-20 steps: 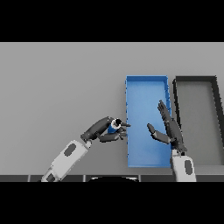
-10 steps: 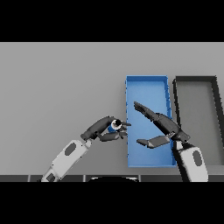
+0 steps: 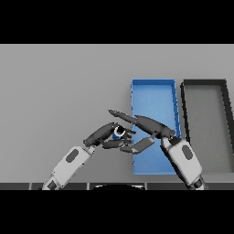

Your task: Pick up the blue pipe and place it into the blue bin.

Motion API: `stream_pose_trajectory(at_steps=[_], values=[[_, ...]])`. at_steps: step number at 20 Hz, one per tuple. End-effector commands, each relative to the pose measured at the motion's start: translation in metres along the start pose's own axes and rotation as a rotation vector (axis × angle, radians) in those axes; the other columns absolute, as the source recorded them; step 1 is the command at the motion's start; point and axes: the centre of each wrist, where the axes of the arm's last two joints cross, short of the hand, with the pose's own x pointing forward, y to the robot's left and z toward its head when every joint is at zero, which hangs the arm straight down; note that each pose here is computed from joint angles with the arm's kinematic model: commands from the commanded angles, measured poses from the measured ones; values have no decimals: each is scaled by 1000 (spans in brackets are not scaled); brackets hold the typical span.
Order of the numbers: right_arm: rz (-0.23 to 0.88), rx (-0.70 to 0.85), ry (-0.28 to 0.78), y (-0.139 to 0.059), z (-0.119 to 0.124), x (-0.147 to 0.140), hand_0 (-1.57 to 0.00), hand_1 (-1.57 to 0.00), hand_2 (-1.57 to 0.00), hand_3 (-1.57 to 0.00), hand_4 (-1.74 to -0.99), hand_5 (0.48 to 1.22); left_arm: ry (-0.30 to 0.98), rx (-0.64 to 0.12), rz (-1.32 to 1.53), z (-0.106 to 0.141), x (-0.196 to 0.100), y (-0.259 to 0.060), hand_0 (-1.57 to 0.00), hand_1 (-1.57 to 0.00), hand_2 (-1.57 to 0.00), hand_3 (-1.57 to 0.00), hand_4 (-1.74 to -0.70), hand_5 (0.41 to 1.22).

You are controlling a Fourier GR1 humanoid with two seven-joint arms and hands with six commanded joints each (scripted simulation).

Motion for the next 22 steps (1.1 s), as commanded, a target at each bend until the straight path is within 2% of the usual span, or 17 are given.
stream_pose_trajectory(at_steps=[1,4,6,7,8,9,10,11,12,13,14,15,17,18,20,22], values=[[2,18,-7,1,-5,0,1,1,1,1,-1225,529,9,-5,6,0,-1,-5,-1571,-1571,-1571,-1536,-1741,1221],[-2,55,-16,2,-25,-1,1,1,1,1,-1218,508,2,0,-31,2,1,-2,-1571,-1571,-1571,-1540,-1740,1221],[0,76,-17,-1,-36,0,-53,-84,-102,-46,-1245,506,7,-7,-5,6,1,3,-1571,-1571,-1571,-1484,-1736,1221],[3,94,-10,-2,-44,2,-181,-225,-237,-161,-1294,509,14,-13,-46,3,1,1,-1394,-1326,-1320,-1288,-1737,1221],[5,112,-7,-1,-49,3,-345,-375,-379,-296,-1335,507,107,-41,-107,3,-2,4,-1182,-1078,-1063,-1030,-1682,1221],[12,129,-13,-1,-51,4,-527,-534,-531,-440,-1362,508,167,-66,-133,3,-1,5,-991,-878,-850,-824,-1552,1221],[19,140,-19,-1,-54,4,-718,-699,-739,-635,-1430,522,183,-65,-139,4,1,4,-818,-706,-680,-659,-1480,1221],[4,158,-32,1,-57,4,-888,-873,-905,-768,-1486,550,145,-51,-134,2,2,6,-776,-706,-686,-583,-1533,1221],[-27,183,-42,3,-59,4,-1025,-1013,-1038,-868,-1530,606,117,-32,-130,2,3,4,-935,-879,-863,-781,-1574,1221],[-55,197,-40,5,-60,0,-1134,-1124,-1145,-957,-1562,666,120,-12,-103,1,0,3,-1063,-1017,-969,-939,-1607,1221],[-80,207,-30,11,-59,-3,-1221,-1214,-1230,-1080,-1526,728,70,-7,-82,-2,1,2,-1164,-1128,-1051,-1065,-1634,1221],[-102,201,-37,11,-62,-5,-1291,-1285,-1298,-1178,-1495,826,43,10,-50,-1,2,4,-1246,-1217,-1115,-1166,-1655,1221],[-108,186,-76,8,-58,-6,-1392,-1388,-1396,-1320,-1452,968,5,14,-7,-2,2,2,-1363,-1344,-1254,-1312,-1686,1221],[-55,189,-92,8,-58,-5,-1428,-1425,-1431,-1370,-1441,1019,-4,18,1,-1,1,0,-1404,-1390,-1310,-1364,-1697,1221],[-5,196,-100,10,-56,-6,-1479,-1477,-1482,-1442,-1457,1092,16,9,5,0,-1,1,-1464,-1455,-1372,-1438,-1713,1221],[-4,195,-92,10,-55,-4,-1512,-1511,-1514,-1489,-1470,1138,7,14,2,1,-1,4,-1503,-1497,-1401,-1486,-1723,1221]])
